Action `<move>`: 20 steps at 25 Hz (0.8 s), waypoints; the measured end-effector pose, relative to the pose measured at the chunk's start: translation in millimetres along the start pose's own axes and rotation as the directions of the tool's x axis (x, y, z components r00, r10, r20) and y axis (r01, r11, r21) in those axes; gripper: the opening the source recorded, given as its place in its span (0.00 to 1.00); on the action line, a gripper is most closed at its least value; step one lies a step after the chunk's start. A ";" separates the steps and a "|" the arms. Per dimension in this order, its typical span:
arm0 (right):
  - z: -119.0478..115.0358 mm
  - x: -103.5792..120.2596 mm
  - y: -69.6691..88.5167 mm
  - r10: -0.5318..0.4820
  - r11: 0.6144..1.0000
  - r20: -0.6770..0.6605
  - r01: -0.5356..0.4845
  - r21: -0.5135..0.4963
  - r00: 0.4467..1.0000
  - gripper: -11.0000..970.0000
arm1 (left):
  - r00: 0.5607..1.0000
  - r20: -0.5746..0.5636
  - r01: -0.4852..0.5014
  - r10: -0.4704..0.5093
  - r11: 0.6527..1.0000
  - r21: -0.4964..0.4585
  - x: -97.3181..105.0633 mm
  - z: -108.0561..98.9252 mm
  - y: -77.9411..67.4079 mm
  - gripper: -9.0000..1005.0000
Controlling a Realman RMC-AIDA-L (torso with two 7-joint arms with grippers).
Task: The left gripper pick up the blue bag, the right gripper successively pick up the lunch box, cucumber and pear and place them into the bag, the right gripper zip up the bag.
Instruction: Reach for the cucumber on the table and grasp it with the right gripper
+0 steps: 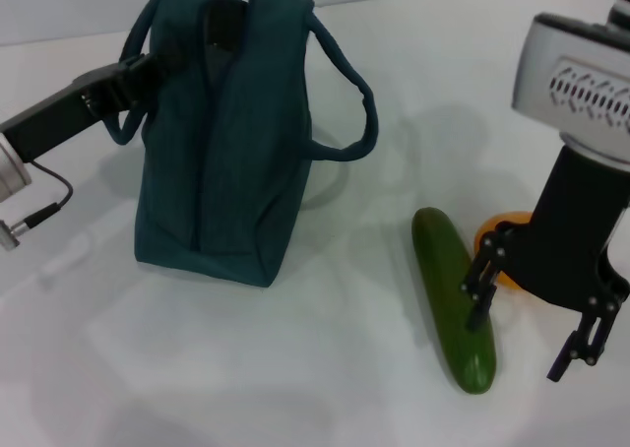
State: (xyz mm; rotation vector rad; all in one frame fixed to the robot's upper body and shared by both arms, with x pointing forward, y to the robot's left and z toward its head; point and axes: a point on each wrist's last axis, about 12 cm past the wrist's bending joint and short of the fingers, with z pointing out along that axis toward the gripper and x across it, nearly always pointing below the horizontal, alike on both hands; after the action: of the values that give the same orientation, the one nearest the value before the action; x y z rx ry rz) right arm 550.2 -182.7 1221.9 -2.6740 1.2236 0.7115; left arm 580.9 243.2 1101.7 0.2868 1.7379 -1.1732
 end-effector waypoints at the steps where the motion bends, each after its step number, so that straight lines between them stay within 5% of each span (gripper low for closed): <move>1: 1.7 -0.9 -0.7 -0.002 1.000 -0.010 0.002 -0.004 1.000 0.78 | 1.000 0.001 0.005 -0.005 1.000 -0.004 1.4 -1.6 0.6 0.07; 8: 11.0 -5.0 -3.2 -0.008 1.000 -0.071 0.009 0.010 0.997 0.78 | 1.000 0.008 0.016 -0.016 1.000 -0.019 4.8 -7.8 2.6 0.07; 11: 14.2 -4.6 -5.9 -0.008 1.000 -0.086 0.009 0.020 0.996 0.65 | 1.000 0.009 0.013 -0.013 1.000 -0.018 3.8 -7.6 2.5 0.07; 20: 29.5 -8.2 -13.0 0.007 1.000 -0.165 -0.005 0.008 0.986 0.66 | 1.000 0.005 0.001 -0.001 1.000 -0.020 2.0 -8.0 3.4 0.07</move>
State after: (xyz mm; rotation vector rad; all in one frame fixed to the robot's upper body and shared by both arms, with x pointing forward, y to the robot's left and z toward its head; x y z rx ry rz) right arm 544.4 -159.9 1198.6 -2.7717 1.2686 0.4929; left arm 577.4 250.7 1098.5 0.2705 1.7447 -1.1556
